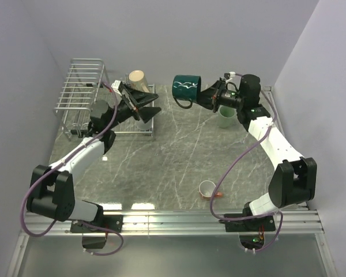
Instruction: Load the cups into the dish rack
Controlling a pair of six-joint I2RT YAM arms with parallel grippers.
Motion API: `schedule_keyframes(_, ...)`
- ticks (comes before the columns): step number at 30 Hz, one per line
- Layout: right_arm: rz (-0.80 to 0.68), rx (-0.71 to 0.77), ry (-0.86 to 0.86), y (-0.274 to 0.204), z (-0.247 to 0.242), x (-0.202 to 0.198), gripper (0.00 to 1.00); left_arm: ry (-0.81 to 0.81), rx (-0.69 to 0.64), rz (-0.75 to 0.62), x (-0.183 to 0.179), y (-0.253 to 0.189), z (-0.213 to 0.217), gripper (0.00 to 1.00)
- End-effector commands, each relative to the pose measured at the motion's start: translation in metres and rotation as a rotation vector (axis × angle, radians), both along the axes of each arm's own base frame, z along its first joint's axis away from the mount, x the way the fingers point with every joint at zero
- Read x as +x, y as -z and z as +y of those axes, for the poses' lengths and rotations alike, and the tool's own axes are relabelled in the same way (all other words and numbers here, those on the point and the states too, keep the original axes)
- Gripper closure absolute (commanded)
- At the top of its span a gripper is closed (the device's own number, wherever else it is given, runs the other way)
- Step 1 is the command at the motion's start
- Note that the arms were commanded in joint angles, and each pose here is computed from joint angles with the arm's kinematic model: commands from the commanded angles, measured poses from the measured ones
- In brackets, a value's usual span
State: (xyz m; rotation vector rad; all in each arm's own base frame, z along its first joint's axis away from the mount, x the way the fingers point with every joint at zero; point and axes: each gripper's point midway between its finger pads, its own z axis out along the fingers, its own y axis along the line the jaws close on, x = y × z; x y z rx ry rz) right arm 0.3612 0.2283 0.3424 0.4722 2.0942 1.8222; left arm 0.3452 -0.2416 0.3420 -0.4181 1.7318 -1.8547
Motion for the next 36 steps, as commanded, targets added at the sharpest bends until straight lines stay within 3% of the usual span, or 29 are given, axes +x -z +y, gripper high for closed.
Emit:
schedule_keyframes(1,-0.132,0.203,-0.121,-0.071,0.01,-0.033,1.0,0.113,-0.277,-0.197,-0.042,-0.074,-0.002,0.01)
schedule_keyframes(8,-0.117,0.219,-0.169,-0.07,0.026,-0.047,1.0,0.164,-0.462,-0.354,-0.074,-0.106,-0.002,0.01)
schedule_keyframes(24,-0.07,0.15,-0.249,-0.046,0.052,-0.066,1.0,0.211,-0.292,-0.352,-0.068,-0.101,-0.036,0.02)
schedule_keyframes(32,-0.066,0.148,-0.243,-0.047,0.055,-0.058,1.0,0.265,-0.185,-0.369,-0.074,-0.099,-0.054,0.32)
schedule_keyframes(36,-0.062,0.146,-0.238,-0.045,0.056,-0.056,1.0,0.265,-0.166,-0.349,-0.074,-0.092,-0.057,0.58)
